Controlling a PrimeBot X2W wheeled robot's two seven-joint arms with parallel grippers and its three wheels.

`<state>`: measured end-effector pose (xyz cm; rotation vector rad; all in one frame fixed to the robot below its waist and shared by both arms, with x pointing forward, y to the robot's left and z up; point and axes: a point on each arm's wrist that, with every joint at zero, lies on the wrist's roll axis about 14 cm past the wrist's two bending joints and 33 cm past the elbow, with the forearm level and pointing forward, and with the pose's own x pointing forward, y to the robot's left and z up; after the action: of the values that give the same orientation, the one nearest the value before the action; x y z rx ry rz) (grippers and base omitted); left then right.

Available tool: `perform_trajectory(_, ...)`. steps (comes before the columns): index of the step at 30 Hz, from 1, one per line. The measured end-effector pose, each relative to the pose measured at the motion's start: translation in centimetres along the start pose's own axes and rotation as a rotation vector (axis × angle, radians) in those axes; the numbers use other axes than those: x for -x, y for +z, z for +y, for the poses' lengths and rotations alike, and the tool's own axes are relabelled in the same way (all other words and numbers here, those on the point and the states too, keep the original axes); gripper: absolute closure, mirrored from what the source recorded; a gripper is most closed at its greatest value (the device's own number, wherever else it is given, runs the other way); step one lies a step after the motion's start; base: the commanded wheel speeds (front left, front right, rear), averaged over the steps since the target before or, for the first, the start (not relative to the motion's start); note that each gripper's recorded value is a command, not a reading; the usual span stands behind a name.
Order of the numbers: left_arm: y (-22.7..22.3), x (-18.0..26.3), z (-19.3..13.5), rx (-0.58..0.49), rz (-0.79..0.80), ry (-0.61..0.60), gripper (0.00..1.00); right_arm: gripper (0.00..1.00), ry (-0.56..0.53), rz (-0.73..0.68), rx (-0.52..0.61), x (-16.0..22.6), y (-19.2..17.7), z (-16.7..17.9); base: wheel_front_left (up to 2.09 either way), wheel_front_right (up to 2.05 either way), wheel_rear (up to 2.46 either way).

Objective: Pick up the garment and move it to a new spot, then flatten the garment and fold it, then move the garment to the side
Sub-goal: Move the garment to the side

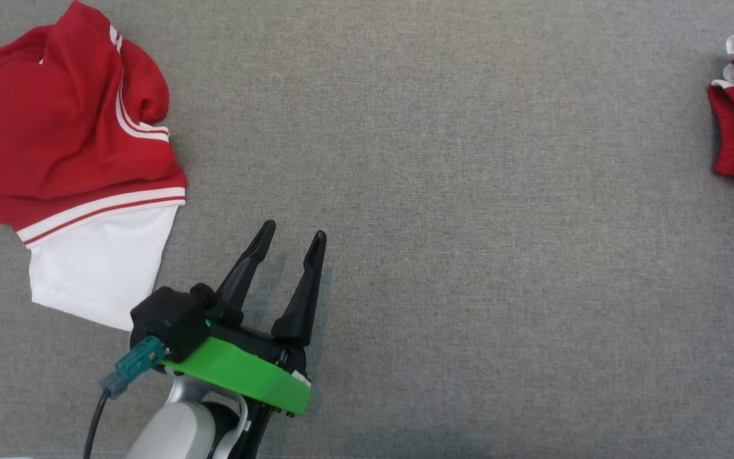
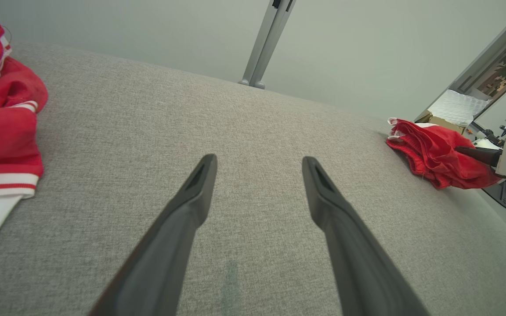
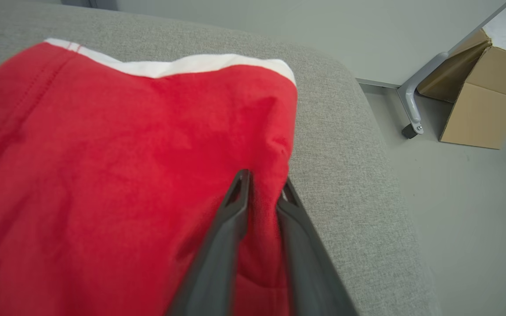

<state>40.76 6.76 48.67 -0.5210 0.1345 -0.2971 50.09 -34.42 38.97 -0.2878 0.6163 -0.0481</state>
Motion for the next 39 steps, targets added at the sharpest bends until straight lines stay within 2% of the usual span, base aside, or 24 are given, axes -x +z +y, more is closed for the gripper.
perform_trajectory(1,0.0,0.0,0.0,-0.001,0.001,0.0,0.0,0.35,-0.013,0.007,0.009,0.0,-0.2,-0.2,0.0,0.0,0.0)
perform_trajectory(2,0.0,0.0,0.0,-0.001,0.002,0.001,0.0,0.11,-0.022,0.014,0.023,0.0,-0.4,-0.4,0.0,0.0,0.0)
perform_trajectory(3,0.0,0.0,0.1,-0.001,0.003,0.002,0.0,0.0,-0.031,0.021,0.038,0.0,-0.6,-0.6,0.0,0.0,0.0)
perform_trajectory(13,0.1,-0.1,0.3,-0.004,-0.002,0.012,0.0,0.0,-0.103,0.053,0.04,0.5,-1.8,-2.5,0.0,0.0,0.0)
perform_trajectory(16,0.2,-0.2,0.1,-0.005,-0.005,0.005,0.0,0.0,-0.096,0.01,0.03,0.8,-1.0,-2.2,0.0,0.0,0.0)
perform_trajectory(19,0.3,-0.3,-0.3,-0.006,-0.014,-0.004,0.0,0.0,-0.08,-0.087,0.04,1.0,1.8,-1.7,0.0,0.0,0.0)
perform_trajectory(23,0.8,-0.2,-0.8,-0.01,-0.033,-0.019,0.0,0.0,-0.042,-0.241,0.086,1.8,6.3,-0.3,0.0,0.0,0.0)
perform_trajectory(30,2.2,0.0,-1.2,-0.029,-0.092,-0.024,0.0,0.0,0.037,-0.453,0.091,4.7,11.6,3.5,0.0,0.0,0.0)
perform_trajectory(39,5.1,0.8,-0.6,-0.068,-0.193,0.013,0.0,0.0,0.196,-0.647,-0.028,9.7,16.4,10.8,0.0,0.0,0.0)
